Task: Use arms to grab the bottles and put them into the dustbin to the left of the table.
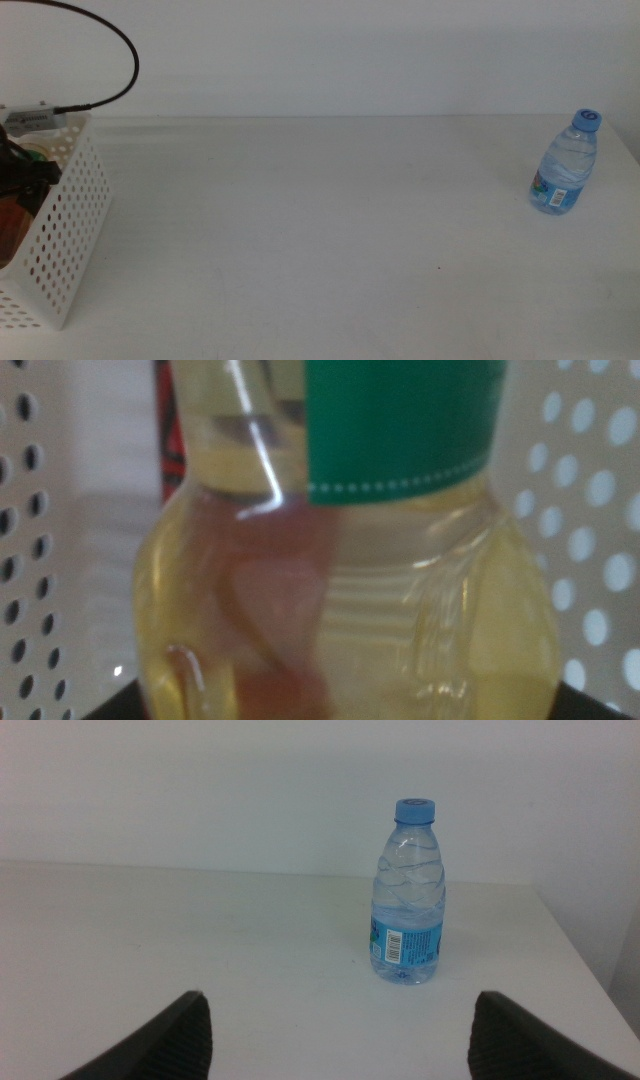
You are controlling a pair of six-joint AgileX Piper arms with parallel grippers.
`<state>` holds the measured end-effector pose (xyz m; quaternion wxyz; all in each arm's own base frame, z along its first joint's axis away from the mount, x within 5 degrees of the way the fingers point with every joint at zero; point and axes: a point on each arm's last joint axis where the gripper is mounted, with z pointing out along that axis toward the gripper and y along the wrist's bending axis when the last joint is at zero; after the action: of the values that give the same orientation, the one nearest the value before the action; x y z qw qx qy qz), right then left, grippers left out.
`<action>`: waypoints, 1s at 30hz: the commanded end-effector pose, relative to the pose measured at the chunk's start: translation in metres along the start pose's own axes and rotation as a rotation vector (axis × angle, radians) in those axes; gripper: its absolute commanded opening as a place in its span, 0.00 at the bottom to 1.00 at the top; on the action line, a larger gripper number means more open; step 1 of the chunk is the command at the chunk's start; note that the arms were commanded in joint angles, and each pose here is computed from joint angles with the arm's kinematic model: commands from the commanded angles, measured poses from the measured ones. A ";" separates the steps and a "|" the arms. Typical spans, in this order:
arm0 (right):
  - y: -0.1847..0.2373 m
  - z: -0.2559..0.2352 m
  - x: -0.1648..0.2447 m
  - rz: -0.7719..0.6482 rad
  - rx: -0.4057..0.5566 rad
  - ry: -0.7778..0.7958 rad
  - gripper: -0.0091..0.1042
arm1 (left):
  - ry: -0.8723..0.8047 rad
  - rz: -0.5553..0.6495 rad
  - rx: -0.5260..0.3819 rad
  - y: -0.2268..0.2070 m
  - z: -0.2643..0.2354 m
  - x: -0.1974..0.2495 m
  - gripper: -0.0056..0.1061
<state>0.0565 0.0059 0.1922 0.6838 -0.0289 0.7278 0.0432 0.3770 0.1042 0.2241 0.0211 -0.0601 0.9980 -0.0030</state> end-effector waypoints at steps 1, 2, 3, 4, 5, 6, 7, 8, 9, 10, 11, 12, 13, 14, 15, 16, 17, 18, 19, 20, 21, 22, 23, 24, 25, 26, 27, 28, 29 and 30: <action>0.000 -0.003 -0.011 -0.014 0.006 -0.114 0.68 | -0.006 0.003 -0.002 -0.002 -0.030 0.008 0.14; 0.000 -0.003 -0.011 -0.014 0.006 -0.114 0.68 | -0.009 0.004 -0.003 -0.002 -0.029 0.008 0.19; 0.000 -0.003 -0.011 -0.014 0.006 -0.114 0.68 | -0.011 0.004 -0.003 -0.002 -0.027 0.007 0.24; 0.000 -0.003 -0.011 -0.014 0.006 -0.114 0.68 | -0.031 0.006 -0.006 -0.002 -0.027 0.005 0.73; 0.000 -0.003 -0.011 -0.014 0.006 -0.114 0.68 | -0.024 0.007 -0.009 -0.001 -0.028 0.006 0.81; 0.000 -0.003 -0.011 -0.014 0.006 -0.114 0.68 | -0.011 0.005 -0.010 -0.001 -0.029 0.007 0.86; 0.000 -0.003 -0.011 -0.014 0.006 -0.114 0.68 | -0.001 0.005 -0.009 -0.002 -0.030 0.008 0.86; 0.000 -0.003 -0.011 -0.014 0.006 -0.114 0.68 | 0.004 -0.006 -0.008 -0.002 -0.031 0.009 0.86; 0.000 -0.003 -0.011 -0.014 0.006 -0.114 0.68 | -0.004 -0.023 -0.015 -0.002 -0.034 0.010 0.86; 0.000 -0.003 -0.011 -0.014 0.006 -0.114 0.68 | -0.013 -0.039 -0.016 -0.002 -0.037 0.010 0.86; 0.000 -0.003 -0.011 -0.014 0.006 -0.114 0.68 | -0.023 -0.055 -0.017 -0.002 -0.040 0.010 0.86; 0.000 -0.003 -0.011 -0.014 0.006 -0.114 0.68 | -0.035 -0.069 -0.019 -0.002 -0.044 0.011 0.86; 0.000 -0.003 -0.011 -0.014 0.006 -0.114 0.68 | -0.046 -0.074 -0.020 -0.002 -0.048 0.011 0.86; 0.000 -0.003 -0.011 -0.014 0.006 -0.114 0.68 | -0.062 -0.076 -0.022 -0.003 -0.054 0.013 0.86; 0.000 -0.003 -0.011 -0.014 0.006 -0.114 0.68 | -0.079 -0.076 -0.023 -0.003 -0.061 0.015 0.86; 0.000 -0.003 -0.011 -0.014 0.006 -0.114 0.68 | -0.103 -0.080 -0.017 -0.005 -0.069 0.018 0.86; 0.000 -0.003 -0.011 -0.014 0.006 -0.114 0.68 | -0.130 -0.078 -0.014 -0.008 -0.078 0.022 0.86; 0.000 -0.003 -0.011 -0.014 0.006 -0.114 0.68 | -0.159 -0.077 -0.014 -0.012 -0.088 0.025 0.86; 0.000 -0.003 -0.011 -0.014 0.006 -0.114 0.68 | -0.192 -0.078 -0.016 -0.016 -0.096 0.028 0.86; 0.000 -0.003 -0.011 -0.014 0.006 -0.114 0.68 | -0.229 -0.065 -0.016 -0.022 -0.107 0.032 0.86; 0.000 -0.003 -0.011 -0.014 0.006 -0.114 0.68 | -0.265 -0.044 -0.012 -0.031 -0.118 0.037 0.86; 0.000 -0.003 -0.011 -0.014 0.006 -0.114 0.68 | -0.307 -0.017 -0.002 -0.041 -0.127 0.040 0.86; 0.000 -0.003 -0.011 -0.014 0.006 -0.114 0.68 | -0.363 0.010 0.015 -0.054 -0.137 0.044 0.86; 0.000 -0.003 -0.011 -0.014 0.006 -0.114 0.68 | -0.432 0.020 0.031 -0.066 -0.148 0.048 0.86; 0.000 -0.003 -0.011 -0.014 0.006 -0.114 0.68 | -0.488 0.029 0.045 -0.075 -0.156 0.051 0.86; 0.000 -0.003 -0.011 -0.014 0.006 -0.114 0.68 | -0.551 0.057 0.060 -0.086 -0.164 0.056 0.86; 0.000 -0.003 -0.011 -0.014 0.006 -0.114 0.68 | -0.610 0.100 0.075 -0.098 -0.172 0.063 0.86; 0.000 -0.003 -0.011 -0.014 0.006 -0.114 0.68 | -0.645 0.131 0.086 -0.108 -0.175 0.068 0.86; 0.000 -0.003 -0.011 -0.014 0.006 -0.114 0.68 | -0.680 0.168 0.103 -0.120 -0.179 0.075 0.86; 0.000 -0.003 -0.011 -0.014 0.006 -0.114 0.68 | -0.713 0.201 0.124 -0.130 -0.181 0.081 0.86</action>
<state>0.0565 0.0059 0.1922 0.6840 -0.0289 0.7276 0.0433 0.3180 -0.0186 0.3776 0.2981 0.0284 0.9539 -0.0207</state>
